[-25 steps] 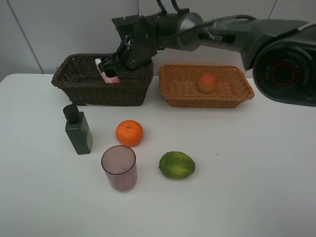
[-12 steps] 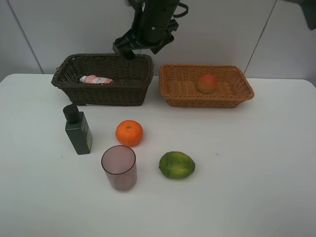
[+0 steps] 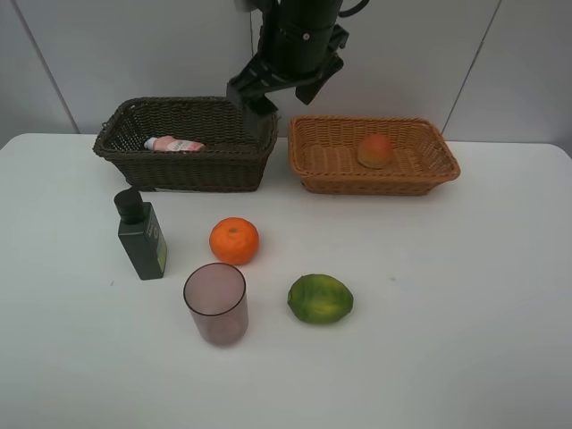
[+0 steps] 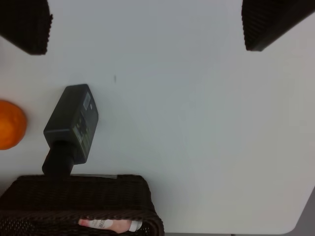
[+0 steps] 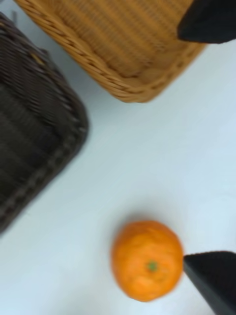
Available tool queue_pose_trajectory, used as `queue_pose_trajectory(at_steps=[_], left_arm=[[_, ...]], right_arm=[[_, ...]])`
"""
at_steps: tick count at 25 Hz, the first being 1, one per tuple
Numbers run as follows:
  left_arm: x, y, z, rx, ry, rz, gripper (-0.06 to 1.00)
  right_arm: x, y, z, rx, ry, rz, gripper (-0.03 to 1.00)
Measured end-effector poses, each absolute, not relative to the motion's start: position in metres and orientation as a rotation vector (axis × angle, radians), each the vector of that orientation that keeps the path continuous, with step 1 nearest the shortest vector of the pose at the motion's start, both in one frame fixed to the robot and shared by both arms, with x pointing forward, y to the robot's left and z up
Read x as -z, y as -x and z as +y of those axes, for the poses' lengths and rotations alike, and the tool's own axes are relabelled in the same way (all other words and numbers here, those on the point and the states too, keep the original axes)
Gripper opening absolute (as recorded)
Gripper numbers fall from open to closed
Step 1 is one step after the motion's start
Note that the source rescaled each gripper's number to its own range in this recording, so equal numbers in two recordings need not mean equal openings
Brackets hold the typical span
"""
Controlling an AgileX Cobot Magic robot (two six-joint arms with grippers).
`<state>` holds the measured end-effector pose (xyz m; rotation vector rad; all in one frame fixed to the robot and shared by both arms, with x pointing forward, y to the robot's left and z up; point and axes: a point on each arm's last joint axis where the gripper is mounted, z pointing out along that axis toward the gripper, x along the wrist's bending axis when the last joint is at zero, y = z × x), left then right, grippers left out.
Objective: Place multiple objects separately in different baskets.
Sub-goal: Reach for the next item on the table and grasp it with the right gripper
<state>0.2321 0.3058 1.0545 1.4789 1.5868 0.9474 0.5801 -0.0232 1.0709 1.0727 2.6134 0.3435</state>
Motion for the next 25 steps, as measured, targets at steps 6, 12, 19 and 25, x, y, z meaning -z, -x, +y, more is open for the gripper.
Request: queue_pose_trajectory(at_steps=[6,12,19,25], left_arm=[[-1.055,-0.232,0.306,-0.947,-1.479,1.587,1.00],[-1.055,-0.232,0.306,-0.947,-1.479,1.587,1.00],[-1.055,-0.232,0.306,-0.947,-1.479,1.587,1.00],[-1.055,-0.232,0.306,-0.947,-1.479,1.587,1.00]], right_arm=[[-1.059,-0.545,-0.054,-0.264,-1.060,2.654,0.88],[-1.044,-0.510,-0.085,-0.206,-1.009,2.680,0.88],[-1.022,-0.482,-0.109,-0.138,-0.971,2.729,0.88],[-1.003,-0.465,-0.123,-0.070,-0.816,2.807,0.88]])
